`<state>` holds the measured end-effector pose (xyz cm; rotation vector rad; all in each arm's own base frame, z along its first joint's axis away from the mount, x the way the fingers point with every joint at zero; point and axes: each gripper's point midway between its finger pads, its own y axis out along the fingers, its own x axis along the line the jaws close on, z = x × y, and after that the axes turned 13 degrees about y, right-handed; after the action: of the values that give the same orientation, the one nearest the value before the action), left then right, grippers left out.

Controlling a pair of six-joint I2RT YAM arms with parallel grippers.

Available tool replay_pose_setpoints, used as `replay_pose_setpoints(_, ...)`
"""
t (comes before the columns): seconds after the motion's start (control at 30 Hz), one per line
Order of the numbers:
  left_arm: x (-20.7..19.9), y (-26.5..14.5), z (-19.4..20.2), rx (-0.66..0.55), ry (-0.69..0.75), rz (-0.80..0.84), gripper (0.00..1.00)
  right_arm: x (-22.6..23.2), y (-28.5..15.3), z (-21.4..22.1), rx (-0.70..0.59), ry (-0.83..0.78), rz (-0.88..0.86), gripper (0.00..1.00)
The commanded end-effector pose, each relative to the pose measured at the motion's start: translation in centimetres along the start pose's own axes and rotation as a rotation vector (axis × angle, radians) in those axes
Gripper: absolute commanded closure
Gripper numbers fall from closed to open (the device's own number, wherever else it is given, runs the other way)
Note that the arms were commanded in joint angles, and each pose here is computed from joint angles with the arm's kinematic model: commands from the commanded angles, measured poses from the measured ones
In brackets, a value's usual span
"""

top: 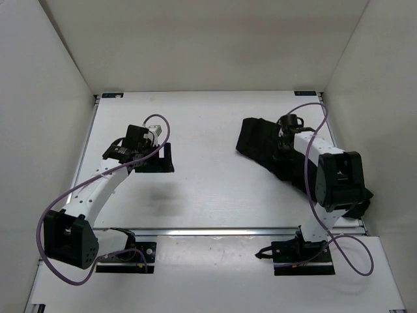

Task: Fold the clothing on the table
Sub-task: Grab the skirt from the pile, then move the skirt to the center of the board

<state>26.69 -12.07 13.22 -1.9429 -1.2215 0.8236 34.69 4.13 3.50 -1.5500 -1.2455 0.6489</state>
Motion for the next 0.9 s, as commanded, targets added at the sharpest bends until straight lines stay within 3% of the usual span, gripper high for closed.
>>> replay_pose_setpoints(0.0,-0.2,-0.9,-1.0,-0.046,0.020,0.025,0.01,3.6,-1.2,-5.4,-0.126,-0.027,-0.059,1.00)
replay_pose_setpoints(0.1,-0.2,-0.4,-1.3,-0.066,0.012,0.035,0.01,9.7,-4.7,-9.4,-0.178,-0.109,-0.182,1.00)
replay_pose_setpoints(0.17,-0.2,-0.2,-1.7,-0.077,0.000,0.038,0.01,16.0,-10.3,-15.6,-0.316,-0.185,-0.307,1.00)
replay_pose_setpoints(0.2,-0.2,-0.1,-1.7,-0.080,-0.003,0.041,0.01,17.9,-12.1,-15.7,-0.313,-0.209,-0.328,1.00)
replay_pose_setpoints(0.3,0.4,-0.7,-3.0,-0.117,-0.002,0.019,0.01,26.3,-26.7,-20.5,-0.579,-0.250,-0.670,1.00)
replay_pose_setpoints(0.43,1.5,-2.5,-5.3,-0.178,0.005,-0.030,0.01,24.5,-37.0,-20.9,-0.888,-0.260,-0.675,1.00)
replay_pose_setpoints(0.53,2.2,-4.0,-6.6,-0.212,0.003,-0.076,0.01,19.9,-34.4,-18.8,-0.824,-0.198,-0.735,1.00)
replay_pose_setpoints(0.57,2.4,-4.5,-7.0,-0.225,-0.002,-0.086,0.01,17.7,-30.5,-16.7,-0.706,-0.157,-0.744,1.00)
replay_pose_setpoints(0.6,2.3,-5.2,-7.7,-0.243,-0.006,-0.094,0.01,16.9,-28.9,-16.2,-0.675,-0.136,-0.746,1.00)
replay_pose_setpoints(0.67,2.0,-6.6,-8.7,-0.283,-0.013,-0.093,0.01,14.0,-19.8,-11.0,-0.473,-0.128,-0.680,1.00)
replay_pose_setpoints(0.7,1.5,-7.0,-9.2,-0.293,-0.011,-0.077,0.01,12.5,-15.0,-8.1,-0.372,-0.111,-0.613,0.72)
replay_pose_setpoints(0.73,1.2,-7.8,-9.9,-0.318,-0.007,-0.076,0.01,11.3,-12.8,-6.5,-0.319,-0.100,-0.567,0.61)
replay_pose_setpoints(0.8,0.1,-8.7,-10.4,-0.349,0.004,-0.053,0.01,8.7,-8.0,-1.6,-0.155,-0.032,-0.500,0.25)
replay_pose_setpoints(0.83,0.1,-8.8,-10.5,-0.361,-0.002,-0.054,0.01,7.9,-7.1,0.1,-0.108,0.000,-0.496,0.16)
replay_pose_setpoints(0.87,-0.4,-8.4,-10.0,-0.354,-0.005,-0.029,0.02,7.4,-7.2,-0.2,-0.124,0.021,-0.500,0.13)
